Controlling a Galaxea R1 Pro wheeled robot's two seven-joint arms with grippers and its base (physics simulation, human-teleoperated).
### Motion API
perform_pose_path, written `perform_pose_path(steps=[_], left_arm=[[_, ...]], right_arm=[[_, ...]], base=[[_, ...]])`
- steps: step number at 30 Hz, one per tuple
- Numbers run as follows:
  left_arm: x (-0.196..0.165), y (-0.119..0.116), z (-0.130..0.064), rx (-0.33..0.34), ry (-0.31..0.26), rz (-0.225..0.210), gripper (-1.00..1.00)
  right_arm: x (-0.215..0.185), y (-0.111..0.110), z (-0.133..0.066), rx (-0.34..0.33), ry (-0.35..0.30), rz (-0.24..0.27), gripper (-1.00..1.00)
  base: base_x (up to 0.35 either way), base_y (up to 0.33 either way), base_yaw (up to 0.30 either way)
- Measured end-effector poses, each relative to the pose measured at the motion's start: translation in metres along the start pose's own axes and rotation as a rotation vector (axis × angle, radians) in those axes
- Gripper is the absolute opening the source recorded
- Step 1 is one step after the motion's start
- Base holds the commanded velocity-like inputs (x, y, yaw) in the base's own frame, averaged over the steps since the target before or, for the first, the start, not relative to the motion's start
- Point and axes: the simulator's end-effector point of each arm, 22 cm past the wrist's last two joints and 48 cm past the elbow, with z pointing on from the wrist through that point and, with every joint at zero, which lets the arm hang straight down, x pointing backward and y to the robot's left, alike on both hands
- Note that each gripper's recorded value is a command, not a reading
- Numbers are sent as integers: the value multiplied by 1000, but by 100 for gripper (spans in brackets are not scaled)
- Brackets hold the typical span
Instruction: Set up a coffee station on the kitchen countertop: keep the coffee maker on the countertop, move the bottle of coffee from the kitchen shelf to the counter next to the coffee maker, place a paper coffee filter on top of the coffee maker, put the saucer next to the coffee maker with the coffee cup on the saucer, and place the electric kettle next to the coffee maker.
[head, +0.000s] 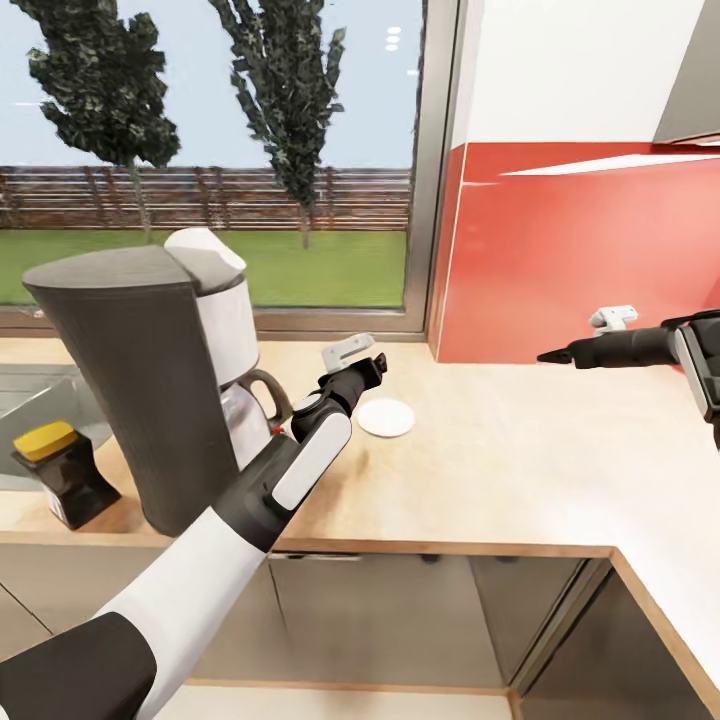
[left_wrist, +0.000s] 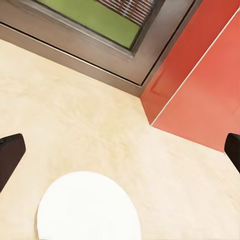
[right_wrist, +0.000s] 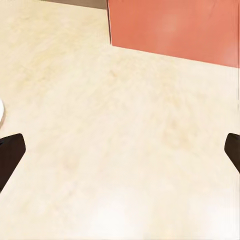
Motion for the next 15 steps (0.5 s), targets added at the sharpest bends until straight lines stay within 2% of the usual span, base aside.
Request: perform_pose_path(steps=[10,15], left_arm=[[0,-1,0,2,0,1,100],[0,-1,0,3,0,0,100]], right_arm=[[0,0,0,0,0,0,100],[0,0,0,1,0,0,100]], base=[[111,-118,0],[29,-34,0]])
